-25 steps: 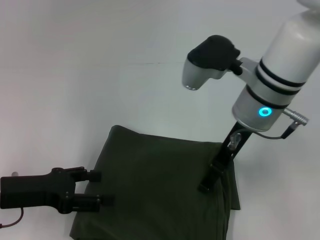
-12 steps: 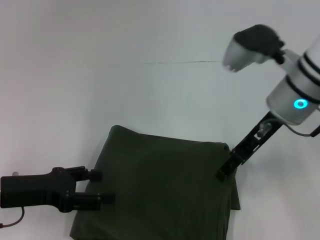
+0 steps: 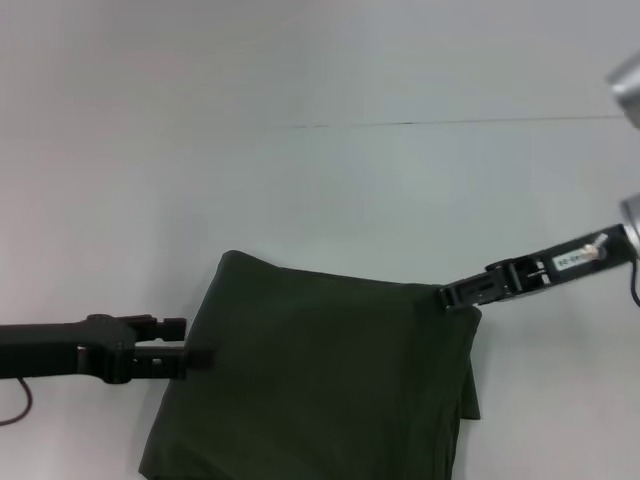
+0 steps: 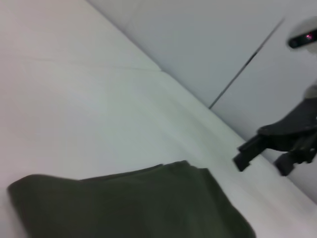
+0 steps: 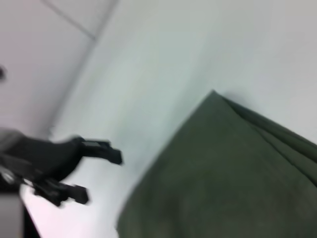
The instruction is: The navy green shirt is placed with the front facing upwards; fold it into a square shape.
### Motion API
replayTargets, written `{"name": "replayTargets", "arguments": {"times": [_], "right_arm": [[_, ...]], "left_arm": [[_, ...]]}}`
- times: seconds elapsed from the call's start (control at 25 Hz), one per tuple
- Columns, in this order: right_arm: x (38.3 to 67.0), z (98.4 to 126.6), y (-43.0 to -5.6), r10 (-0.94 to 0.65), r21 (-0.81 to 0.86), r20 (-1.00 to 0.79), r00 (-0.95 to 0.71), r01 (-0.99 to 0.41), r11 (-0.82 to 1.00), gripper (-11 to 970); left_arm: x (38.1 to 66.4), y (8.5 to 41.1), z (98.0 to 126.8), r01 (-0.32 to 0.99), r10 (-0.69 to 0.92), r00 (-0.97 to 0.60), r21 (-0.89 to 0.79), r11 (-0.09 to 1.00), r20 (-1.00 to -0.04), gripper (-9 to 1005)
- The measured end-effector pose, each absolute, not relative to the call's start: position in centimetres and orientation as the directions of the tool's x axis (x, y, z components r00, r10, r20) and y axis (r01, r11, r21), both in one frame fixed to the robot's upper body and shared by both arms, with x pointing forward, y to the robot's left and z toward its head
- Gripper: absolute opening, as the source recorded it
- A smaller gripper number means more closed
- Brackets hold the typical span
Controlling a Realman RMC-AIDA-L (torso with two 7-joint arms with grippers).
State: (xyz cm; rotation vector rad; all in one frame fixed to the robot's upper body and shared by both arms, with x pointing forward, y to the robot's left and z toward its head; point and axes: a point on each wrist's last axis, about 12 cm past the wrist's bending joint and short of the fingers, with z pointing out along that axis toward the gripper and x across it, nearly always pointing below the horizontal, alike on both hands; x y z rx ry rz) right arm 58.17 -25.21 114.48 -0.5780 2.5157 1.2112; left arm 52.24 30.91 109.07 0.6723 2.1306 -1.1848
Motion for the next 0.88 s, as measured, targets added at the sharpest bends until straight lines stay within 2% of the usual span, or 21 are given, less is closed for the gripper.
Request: {"name": "replayTargets", "arguments": {"times": [0.16,0.28,0.4,0.52,0.88], "right_arm": [[56.5,112.6,-27.0,-0.094,0.763,-0.404,-0.91,-0.391,0.514,838],[55.2,111.3,-28.1,-0.03,0.794,-0.386,-0.922,-0.348,0.499,837],[54.3,110.4,-28.9,0.0,0.803,-0.375,-0.927,-0.325,0.499,837],[53.5,109.7,-29.7,0.014,0.803,-0.364,-0.931,-0.306,0.511,837],[52.2,108.7,-30.9,0.016,0.798,-0.363,-0.932,-0.302,0.521,838]], "left_arm": [[53.8,31.6,109.8,0.589,0.147,-0.767,-0.594,0.548,-0.625,887],[55.5,31.9,110.4,0.433,0.083,-0.864,-0.648,0.627,-0.496,886],[56.8,31.3,110.8,0.321,0.001,-0.909,-0.699,0.639,-0.417,886],[57.8,30.0,111.0,0.311,-0.002,-0.916,-0.716,0.625,-0.4,886],[59.6,26.6,109.2,0.287,0.031,-0.926,-0.647,0.706,-0.376,886]]}}
